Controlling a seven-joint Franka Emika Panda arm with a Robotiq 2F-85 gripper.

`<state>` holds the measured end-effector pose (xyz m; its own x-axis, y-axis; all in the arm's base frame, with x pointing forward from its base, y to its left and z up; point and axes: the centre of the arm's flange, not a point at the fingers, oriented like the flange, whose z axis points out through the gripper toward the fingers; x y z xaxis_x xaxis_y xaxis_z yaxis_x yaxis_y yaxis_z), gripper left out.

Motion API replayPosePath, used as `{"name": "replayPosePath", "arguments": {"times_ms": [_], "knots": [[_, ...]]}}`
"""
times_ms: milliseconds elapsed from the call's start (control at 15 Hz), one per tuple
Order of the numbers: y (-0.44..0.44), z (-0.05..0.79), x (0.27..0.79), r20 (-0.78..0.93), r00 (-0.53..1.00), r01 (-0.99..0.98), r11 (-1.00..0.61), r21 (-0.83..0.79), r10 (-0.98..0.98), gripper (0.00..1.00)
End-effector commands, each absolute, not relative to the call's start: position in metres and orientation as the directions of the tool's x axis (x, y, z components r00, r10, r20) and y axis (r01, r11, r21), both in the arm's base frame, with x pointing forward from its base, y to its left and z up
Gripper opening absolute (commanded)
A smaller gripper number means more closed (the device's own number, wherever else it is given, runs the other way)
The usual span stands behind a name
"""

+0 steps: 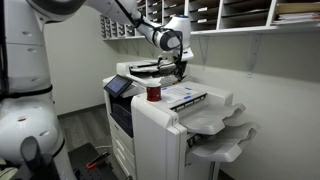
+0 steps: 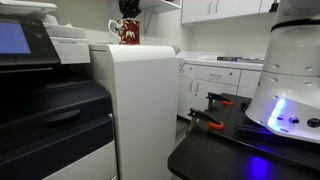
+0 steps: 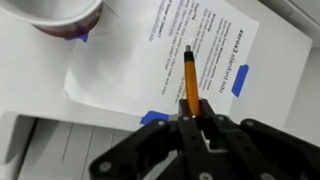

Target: Take the marker out of the mug

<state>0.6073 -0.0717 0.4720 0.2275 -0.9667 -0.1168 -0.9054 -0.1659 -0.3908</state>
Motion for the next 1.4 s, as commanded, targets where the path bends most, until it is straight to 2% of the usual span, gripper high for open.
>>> {"name": "replayPosePath", "arguments": {"times_ms": [0, 333, 400, 467, 733, 1000, 1333], "knots": [[-0.089, 0.438, 0.637, -0.305, 0.17, -0.909, -0.029, -0.416, -0.937, 0.04], [-0.099, 0.394, 0.647, -0.56, 0.105, -0.9, 0.161, -0.405, -0.822, 0.04], [-0.1, 0.388, 0.647, -0.605, 0.099, -0.9, 0.189, -0.393, -0.79, 0.4], [-0.099, 0.387, 0.646, -0.65, 0.078, -0.908, 0.216, -0.359, -0.756, 0.4], [-0.096, 0.402, 0.631, -0.667, 0.083, -0.93, 0.183, -0.319, -0.741, 0.7], [-0.082, 0.447, 0.603, -0.493, 0.223, -0.93, -0.032, -0.366, -0.841, 0.99], [-0.038, 0.501, 0.557, -0.231, 0.339, -0.921, -0.271, -0.281, -0.912, 1.0]]}}
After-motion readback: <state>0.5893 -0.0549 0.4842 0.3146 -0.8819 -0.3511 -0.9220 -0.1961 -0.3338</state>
